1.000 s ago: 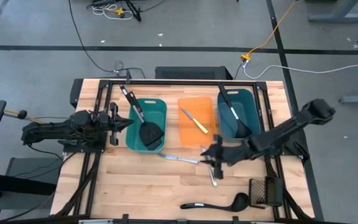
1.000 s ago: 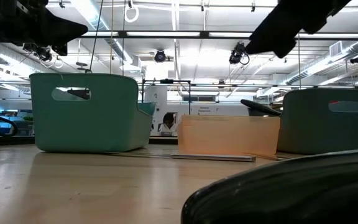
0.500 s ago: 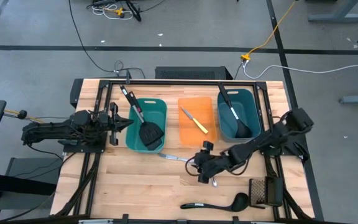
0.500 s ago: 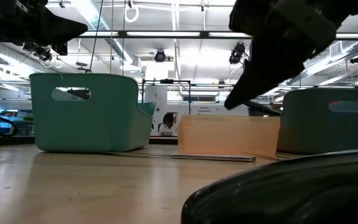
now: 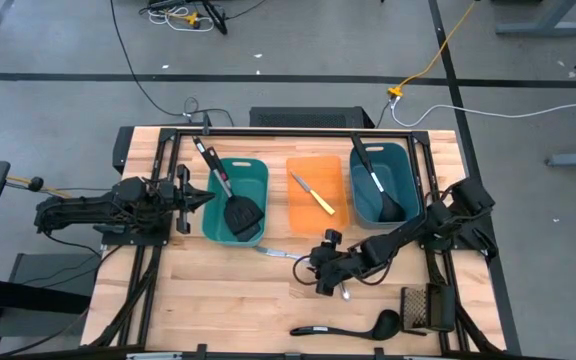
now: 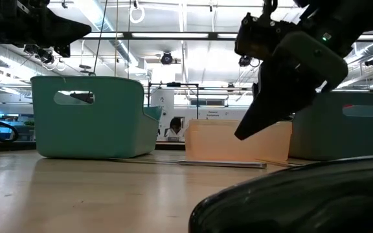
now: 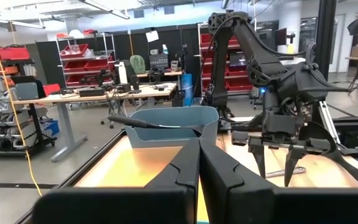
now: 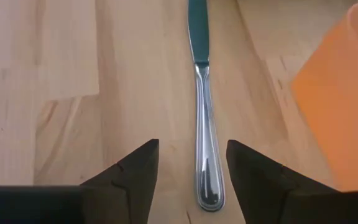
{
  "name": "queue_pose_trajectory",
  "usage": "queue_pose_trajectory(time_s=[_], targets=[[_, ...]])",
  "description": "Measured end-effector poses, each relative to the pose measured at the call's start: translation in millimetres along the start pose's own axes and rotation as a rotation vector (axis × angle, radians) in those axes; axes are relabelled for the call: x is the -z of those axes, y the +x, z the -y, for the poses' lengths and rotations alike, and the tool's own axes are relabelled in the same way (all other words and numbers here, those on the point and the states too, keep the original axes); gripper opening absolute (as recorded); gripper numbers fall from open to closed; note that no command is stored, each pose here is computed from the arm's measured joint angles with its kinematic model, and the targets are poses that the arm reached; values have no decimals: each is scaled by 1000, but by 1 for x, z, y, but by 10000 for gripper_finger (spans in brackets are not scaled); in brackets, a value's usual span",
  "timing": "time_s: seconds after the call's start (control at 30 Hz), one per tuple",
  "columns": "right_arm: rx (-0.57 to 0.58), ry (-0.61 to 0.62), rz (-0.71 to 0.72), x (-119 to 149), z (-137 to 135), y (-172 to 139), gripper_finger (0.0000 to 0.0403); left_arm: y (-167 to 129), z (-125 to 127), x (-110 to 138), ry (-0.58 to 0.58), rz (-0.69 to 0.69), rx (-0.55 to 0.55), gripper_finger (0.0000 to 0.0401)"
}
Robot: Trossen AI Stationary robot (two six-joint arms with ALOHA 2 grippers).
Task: Pick & Place Kitchen Items
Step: Put the left silver knife into the orange bin
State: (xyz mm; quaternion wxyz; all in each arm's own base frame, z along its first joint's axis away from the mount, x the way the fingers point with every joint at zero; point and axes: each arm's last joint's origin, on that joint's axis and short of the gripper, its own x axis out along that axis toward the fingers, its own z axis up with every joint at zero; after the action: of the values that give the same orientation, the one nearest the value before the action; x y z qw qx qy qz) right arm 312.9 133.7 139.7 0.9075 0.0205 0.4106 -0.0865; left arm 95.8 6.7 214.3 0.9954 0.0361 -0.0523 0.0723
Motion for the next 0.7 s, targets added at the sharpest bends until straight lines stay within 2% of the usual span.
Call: queue_pose_trajectory(time_s=[0.13,0.47,0.7], targets=[[-2,-1,-16,3,-1,4,199,0,0,0,0,0,0,16],[81,-19,-68,18,1,21,198,0,0,0,0,0,0,16],[42,-28,-109,16,6,23,180,0,0,0,-1,0,0,16]])
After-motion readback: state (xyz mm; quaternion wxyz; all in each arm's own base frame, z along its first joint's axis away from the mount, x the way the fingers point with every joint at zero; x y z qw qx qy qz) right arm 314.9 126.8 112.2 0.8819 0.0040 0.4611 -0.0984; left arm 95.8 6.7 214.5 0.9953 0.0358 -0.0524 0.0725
